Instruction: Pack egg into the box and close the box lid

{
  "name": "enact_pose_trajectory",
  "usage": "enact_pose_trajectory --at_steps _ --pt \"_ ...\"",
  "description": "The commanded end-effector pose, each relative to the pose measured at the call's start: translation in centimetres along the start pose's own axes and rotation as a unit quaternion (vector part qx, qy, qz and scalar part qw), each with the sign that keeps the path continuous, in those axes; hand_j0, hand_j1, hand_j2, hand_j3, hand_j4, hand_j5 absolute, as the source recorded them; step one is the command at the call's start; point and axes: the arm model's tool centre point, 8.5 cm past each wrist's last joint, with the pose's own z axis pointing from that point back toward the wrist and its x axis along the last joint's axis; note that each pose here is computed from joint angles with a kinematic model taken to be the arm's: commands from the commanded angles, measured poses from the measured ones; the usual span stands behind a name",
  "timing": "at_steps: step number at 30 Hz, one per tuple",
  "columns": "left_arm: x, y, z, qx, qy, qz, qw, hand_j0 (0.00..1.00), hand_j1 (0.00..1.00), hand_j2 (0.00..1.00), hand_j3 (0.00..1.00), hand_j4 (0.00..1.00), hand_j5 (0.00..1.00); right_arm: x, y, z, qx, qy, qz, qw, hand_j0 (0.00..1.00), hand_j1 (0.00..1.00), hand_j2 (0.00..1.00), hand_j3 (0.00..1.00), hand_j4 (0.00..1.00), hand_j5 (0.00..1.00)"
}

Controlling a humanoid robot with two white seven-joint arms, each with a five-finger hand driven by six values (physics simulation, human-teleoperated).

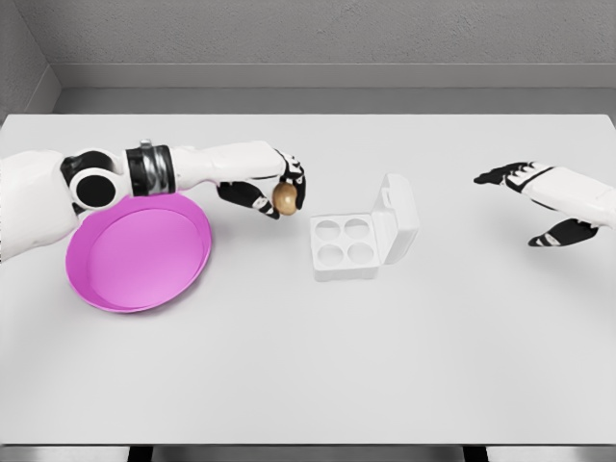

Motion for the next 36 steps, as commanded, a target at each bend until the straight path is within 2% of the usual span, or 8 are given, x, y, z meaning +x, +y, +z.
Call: enact_pose_trajectory --at_steps 1,3,6,20,23,30,34,36 --pt "0.4 0.1 -0.7 0.003 -0.007 0.003 1.0000 0.39 0.39 0.39 0.39 0.39 0.39 0.6 0.0 -0.4 0.000 -0.009 0.002 1.0000 1.00 1.00 1.00 1.00 1.00 1.00" --pt "0.4 0.5 -0.7 0.004 -0.008 -0.001 1.0000 0.38 0.38 0.38 0.38 0.38 0.38 1.4 0.1 -0.9 0.006 -0.023 0.008 0.9997 1.00 1.00 1.00 1.00 1.00 1.00" --pt "1.0 0.6 -1.7 0.004 -0.020 -0.002 0.9998 0.38 0.38 0.38 0.38 0.38 0.38 1.8 0.3 -1.2 0.009 -0.028 0.008 0.9995 1.00 1.00 1.00 1.00 1.00 1.00" --pt "3.0 -0.4 -5.0 -0.018 -0.054 -0.019 0.9982 0.37 0.37 0.37 0.37 0.37 0.37 2.1 0.4 -1.4 0.011 -0.034 0.010 0.9993 1.00 1.00 1.00 1.00 1.00 1.00" --pt "3.1 -0.7 -5.1 -0.022 -0.055 -0.020 0.9980 0.37 0.37 0.37 0.37 0.37 0.37 2.2 0.5 -1.4 0.012 -0.034 0.010 0.9993 1.00 1.00 1.00 1.00 1.00 1.00" --pt "3.4 -0.5 -5.1 -0.007 -0.058 -0.032 0.9978 0.37 0.37 0.37 0.37 0.37 0.37 2.2 0.6 -1.4 0.012 -0.034 0.009 0.9993 1.00 1.00 1.00 1.00 1.00 1.00" --pt "3.5 -0.6 -5.2 -0.007 -0.061 -0.032 0.9976 0.36 0.36 0.36 0.36 0.36 0.36 2.2 0.5 -1.4 0.012 -0.034 0.010 0.9993 1.00 1.00 1.00 1.00 1.00 1.00" --pt "3.5 -1.4 -5.3 -0.013 -0.061 -0.029 0.9976 0.37 0.37 0.37 0.37 0.37 0.37 2.2 0.5 -1.4 0.012 -0.034 0.010 0.9993 1.00 1.00 1.00 1.00 1.00 1.00"
